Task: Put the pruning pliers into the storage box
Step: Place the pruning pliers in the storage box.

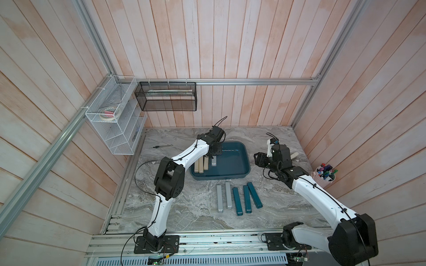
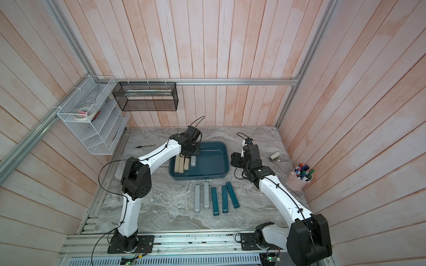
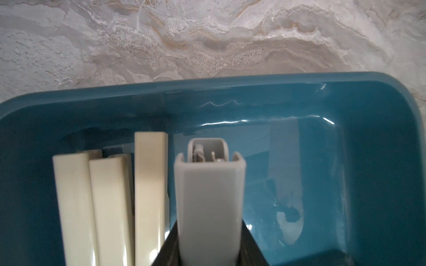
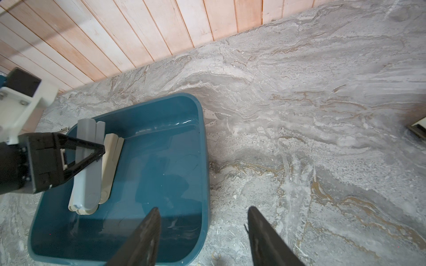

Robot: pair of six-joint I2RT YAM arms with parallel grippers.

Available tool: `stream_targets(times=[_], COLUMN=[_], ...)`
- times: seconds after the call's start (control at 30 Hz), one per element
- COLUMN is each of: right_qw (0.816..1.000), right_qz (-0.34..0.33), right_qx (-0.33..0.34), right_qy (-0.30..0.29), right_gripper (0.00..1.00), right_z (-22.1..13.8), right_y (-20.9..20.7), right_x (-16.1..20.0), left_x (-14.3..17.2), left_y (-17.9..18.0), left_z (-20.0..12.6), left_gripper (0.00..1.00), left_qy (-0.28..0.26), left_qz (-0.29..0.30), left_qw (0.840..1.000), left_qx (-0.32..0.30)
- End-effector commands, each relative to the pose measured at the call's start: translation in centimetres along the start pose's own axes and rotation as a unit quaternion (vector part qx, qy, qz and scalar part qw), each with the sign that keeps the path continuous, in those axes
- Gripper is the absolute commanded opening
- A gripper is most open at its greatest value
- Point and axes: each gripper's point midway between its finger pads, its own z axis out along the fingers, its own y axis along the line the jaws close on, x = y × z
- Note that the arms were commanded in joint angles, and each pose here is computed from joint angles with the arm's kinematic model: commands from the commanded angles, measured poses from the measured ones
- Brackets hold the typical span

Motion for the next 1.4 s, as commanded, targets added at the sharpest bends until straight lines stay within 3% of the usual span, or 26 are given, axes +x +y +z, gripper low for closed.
stream_targets(times=[0.0, 0.33, 0.7, 1.07, 1.37], right_qw=[1.0, 1.0, 0.999, 0.999, 0.999], right_qz=[-0.006, 0.0, 0.003, 0.003, -0.002], right_qx=[0.011, 0.003, 0.001, -0.005, 0.002], right_qy=[0.011, 0.025, 0.035, 0.041, 0.032], right_gripper=[0.62, 0.62, 0.62, 0.62, 0.62], right_z=[-0.2, 0.7, 1.6, 1.9, 0.8], right_y=[-0.7, -0.7, -0.7, -0.4, -0.3], right_x=[0.9, 2.1, 2.7, 2.5, 1.6], left_x=[-1.7, -0.8, 0.3, -2.2, -4.7], left_y=[0.1, 2.0, 3.3, 1.6, -0.7], left_z=[0.9, 4.9, 6.6, 4.0, -3.0], left_gripper=[0.29, 0.3, 0.37, 0.44, 0.48], left_qy=[-0.019, 0.001, 0.016, -0.019, -0.072], left_qz=[0.003, 0.0, -0.005, -0.022, -0.013], left_qw=[1.0, 1.0, 0.999, 0.999, 0.997], left_qx=[-0.001, -0.031, -0.051, -0.023, 0.005])
